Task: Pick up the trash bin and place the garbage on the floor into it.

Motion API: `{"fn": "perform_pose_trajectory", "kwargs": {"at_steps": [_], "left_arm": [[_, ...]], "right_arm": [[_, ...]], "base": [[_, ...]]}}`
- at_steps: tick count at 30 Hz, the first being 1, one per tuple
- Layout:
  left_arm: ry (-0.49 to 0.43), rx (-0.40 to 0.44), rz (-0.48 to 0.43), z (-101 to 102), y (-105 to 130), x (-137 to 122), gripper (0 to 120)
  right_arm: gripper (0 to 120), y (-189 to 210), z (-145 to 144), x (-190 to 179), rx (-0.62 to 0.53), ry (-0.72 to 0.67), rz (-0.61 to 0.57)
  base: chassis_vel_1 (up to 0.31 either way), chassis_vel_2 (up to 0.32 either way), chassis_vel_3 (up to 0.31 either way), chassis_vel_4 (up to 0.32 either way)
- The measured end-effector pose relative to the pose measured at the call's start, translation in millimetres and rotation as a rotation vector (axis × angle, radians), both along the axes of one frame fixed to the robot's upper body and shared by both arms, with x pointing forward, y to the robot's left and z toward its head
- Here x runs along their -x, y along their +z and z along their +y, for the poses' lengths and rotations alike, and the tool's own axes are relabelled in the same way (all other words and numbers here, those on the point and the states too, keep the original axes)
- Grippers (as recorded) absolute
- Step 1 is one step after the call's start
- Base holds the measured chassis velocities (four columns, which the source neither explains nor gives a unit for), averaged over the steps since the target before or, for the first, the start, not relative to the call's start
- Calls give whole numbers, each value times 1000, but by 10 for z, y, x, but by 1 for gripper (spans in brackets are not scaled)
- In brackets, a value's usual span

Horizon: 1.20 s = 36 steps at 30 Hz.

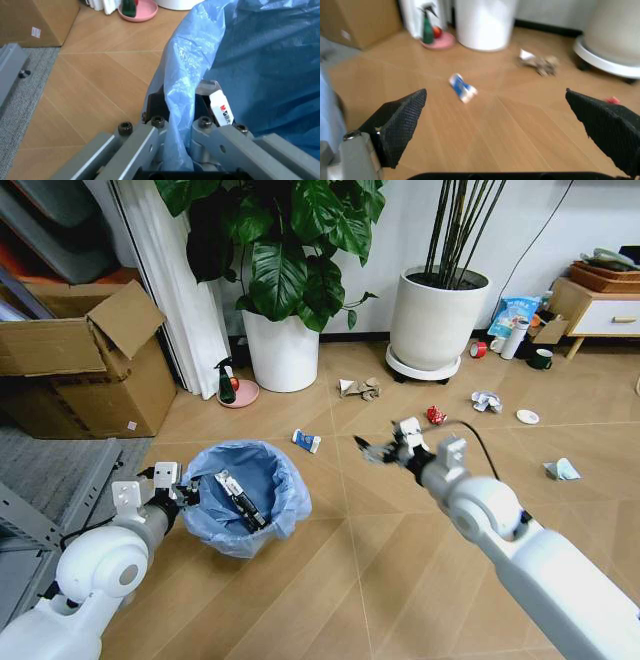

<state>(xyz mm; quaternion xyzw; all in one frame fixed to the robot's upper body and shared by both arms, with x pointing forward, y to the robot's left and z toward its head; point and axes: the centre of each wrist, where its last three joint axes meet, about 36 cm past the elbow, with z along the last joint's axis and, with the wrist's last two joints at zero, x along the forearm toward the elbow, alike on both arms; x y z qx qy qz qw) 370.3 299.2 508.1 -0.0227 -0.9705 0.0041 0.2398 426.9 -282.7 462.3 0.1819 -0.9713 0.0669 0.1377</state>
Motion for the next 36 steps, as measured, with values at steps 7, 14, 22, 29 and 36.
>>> {"fn": "perform_pose_trajectory", "kwargs": {"at_steps": [7, 14, 22, 29, 36], "left_arm": [[-4, 10, -7, -38, 18, 42, 0], [-22, 9, -17, -91, 67, 100, 0], [-30, 4, -21, -100, 100, 131, 0], [-32, 6, -23, -110, 106, 140, 0], [-33, 8, -30, -115, 114, 142, 0]], "right_arm": [[100, -167, -254, 198, 36, -52, 21], [100, -223, -298, 235, 25, -70, 17], [100, -234, -290, 299, 16, -71, 19], [100, -220, -307, 330, 13, -66, 16], [100, -228, -302, 338, 11, -63, 16]], "base": [[0, 0, 0, 0], [-13, 11, 15, -18], [-123, 132, 133, -137], [-215, 212, 226, -217], [-204, 193, 210, -204]]}}
